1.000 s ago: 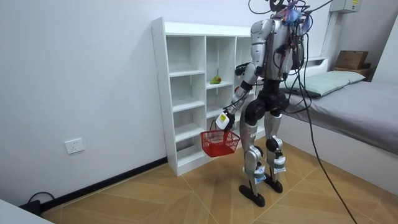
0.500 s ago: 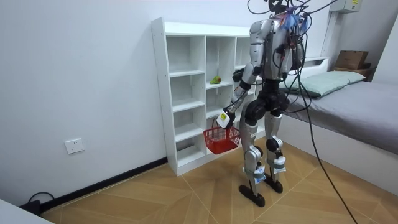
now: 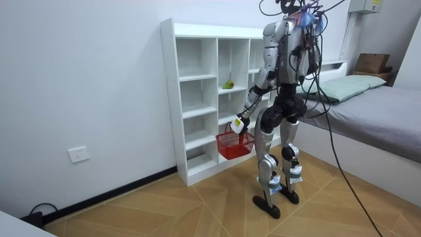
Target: Collect fruits from the closet
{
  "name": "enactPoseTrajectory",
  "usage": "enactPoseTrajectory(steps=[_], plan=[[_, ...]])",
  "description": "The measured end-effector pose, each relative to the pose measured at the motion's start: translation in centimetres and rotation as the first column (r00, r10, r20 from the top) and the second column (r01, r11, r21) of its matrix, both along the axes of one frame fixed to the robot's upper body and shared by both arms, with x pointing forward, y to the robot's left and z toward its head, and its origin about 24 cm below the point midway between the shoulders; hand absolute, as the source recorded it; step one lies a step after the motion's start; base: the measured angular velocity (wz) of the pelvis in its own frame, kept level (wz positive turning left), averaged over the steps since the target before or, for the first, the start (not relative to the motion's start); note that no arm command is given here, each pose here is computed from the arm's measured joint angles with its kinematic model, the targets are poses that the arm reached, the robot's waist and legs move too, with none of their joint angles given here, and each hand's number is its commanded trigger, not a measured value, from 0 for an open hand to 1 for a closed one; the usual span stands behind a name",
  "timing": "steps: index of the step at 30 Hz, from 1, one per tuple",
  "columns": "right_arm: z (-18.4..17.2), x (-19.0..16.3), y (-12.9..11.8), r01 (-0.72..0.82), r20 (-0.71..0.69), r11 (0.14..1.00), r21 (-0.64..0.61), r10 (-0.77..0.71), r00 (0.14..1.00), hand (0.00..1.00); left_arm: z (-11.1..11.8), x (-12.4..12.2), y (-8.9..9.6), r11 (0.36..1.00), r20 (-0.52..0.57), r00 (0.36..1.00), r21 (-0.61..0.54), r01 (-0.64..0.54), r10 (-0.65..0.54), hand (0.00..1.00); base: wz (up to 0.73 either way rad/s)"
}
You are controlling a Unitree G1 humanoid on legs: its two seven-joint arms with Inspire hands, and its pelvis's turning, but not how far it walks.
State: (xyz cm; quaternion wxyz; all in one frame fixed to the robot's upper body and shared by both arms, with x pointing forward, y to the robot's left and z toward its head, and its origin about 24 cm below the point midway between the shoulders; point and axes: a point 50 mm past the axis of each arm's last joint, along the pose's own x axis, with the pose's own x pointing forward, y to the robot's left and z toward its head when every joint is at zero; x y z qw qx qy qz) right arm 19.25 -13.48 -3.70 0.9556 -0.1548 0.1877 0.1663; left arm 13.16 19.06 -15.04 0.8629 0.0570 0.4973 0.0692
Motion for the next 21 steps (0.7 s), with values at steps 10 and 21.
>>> enactPoseTrajectory(steps=[10, 21], plan=[[-1.3, -0.1, 0.2, -0.005, -0.046, 0.999, -0.032, 0.004, 0.999, 1.00, 0.5, 1.1, -0.7, 0.997, 0.050, 0.997, -0.054, 0.062, -0.059, 1.00, 0.05], [-3.2, 0.1, 0.4, -0.069, -0.128, 0.995, -0.075, 0.059, 0.990, 1.00, 1.3, 2.5, -1.3, 0.990, 0.119, 0.987, -0.072, 0.118, -0.109, 1.00, 0.08]])
